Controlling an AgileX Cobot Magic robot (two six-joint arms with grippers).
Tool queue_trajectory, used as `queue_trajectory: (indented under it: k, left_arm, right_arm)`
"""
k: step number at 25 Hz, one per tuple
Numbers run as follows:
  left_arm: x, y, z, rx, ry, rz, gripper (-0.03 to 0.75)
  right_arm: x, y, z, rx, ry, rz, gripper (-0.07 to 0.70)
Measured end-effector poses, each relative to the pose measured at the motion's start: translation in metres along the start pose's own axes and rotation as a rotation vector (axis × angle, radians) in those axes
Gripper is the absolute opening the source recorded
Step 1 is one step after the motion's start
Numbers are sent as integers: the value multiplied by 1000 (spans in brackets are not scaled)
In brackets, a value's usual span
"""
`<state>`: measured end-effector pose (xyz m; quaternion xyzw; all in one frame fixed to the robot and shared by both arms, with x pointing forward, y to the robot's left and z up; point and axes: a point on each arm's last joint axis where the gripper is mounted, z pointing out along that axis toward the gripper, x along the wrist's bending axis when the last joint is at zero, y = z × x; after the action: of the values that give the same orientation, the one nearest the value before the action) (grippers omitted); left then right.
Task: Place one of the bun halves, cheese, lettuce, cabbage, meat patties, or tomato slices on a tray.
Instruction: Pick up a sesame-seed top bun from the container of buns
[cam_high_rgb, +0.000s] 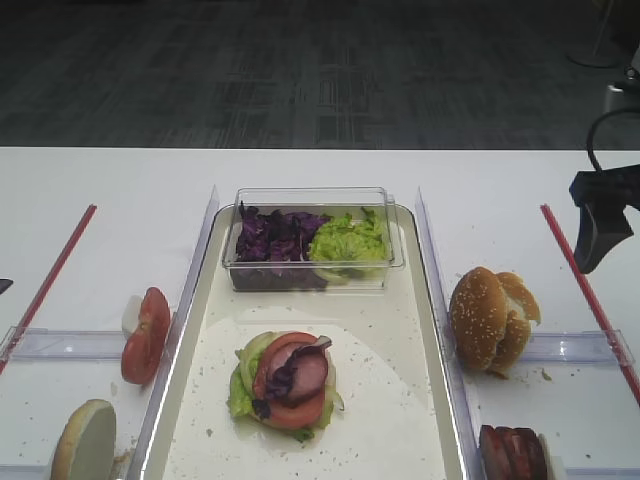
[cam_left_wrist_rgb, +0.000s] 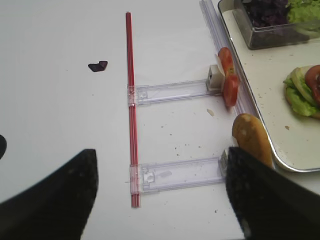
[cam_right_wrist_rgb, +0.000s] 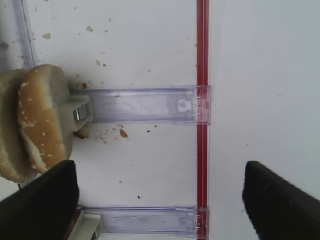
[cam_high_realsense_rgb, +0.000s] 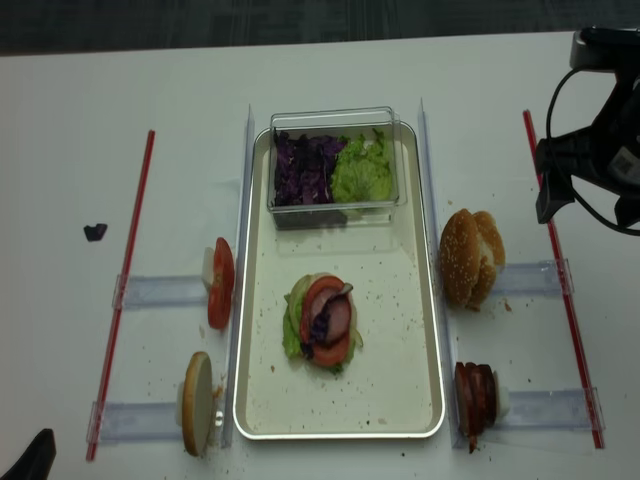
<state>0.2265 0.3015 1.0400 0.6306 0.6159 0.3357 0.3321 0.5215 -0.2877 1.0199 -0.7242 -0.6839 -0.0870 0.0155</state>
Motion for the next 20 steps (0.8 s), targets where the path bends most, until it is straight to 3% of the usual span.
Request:
queue_trajectory:
  k: [10,20]
  left_arm:
    - [0,0,0,0,0,0,491]
    - [0,0,0,0,-5,-2,491]
  right_arm:
    - [51,-3,-4,26,29,-141,678]
    - [102,-9,-27,30,103,-209,678]
